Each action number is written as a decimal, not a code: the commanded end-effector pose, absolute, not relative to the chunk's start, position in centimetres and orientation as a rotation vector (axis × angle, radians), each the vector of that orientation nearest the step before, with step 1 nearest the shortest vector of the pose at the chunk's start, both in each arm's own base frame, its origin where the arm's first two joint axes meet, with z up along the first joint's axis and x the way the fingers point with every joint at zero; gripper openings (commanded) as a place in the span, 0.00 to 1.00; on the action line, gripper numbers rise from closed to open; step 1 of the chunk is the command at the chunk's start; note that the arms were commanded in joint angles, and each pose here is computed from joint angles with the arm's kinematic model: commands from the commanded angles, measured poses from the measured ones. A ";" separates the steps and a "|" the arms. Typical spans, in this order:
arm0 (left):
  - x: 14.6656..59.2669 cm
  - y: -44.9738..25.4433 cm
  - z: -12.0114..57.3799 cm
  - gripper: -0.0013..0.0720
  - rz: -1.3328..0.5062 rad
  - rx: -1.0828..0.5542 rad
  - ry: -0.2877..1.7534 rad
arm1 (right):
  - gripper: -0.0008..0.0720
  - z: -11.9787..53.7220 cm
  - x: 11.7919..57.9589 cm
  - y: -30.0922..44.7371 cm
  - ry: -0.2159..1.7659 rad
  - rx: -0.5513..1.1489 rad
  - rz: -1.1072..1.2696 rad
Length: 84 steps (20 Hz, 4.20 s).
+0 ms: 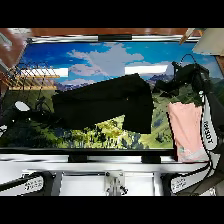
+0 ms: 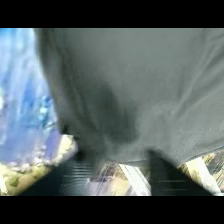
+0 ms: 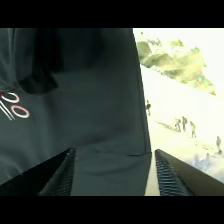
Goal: Fold the shirts.
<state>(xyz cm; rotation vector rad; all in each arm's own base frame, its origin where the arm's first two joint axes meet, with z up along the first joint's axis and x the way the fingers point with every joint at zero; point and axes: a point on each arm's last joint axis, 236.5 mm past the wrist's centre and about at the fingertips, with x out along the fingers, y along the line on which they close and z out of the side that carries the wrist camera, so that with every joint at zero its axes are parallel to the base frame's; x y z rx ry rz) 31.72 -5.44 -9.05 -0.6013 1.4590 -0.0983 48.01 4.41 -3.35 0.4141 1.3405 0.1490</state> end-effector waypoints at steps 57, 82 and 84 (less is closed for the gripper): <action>45.1 1.4 8.1 0.06 0.025 -0.411 0.695 | 0.10 11.2 61.9 10.8 0.631 0.450 0.199; 21.6 -2.3 -9.4 0.86 -0.205 -0.663 1.625 | 0.81 0.6 40.6 1.3 1.529 0.322 0.250; 22.3 -2.1 -9.6 0.86 -0.189 -0.664 1.596 | 0.81 0.7 41.0 1.5 1.515 0.326 0.253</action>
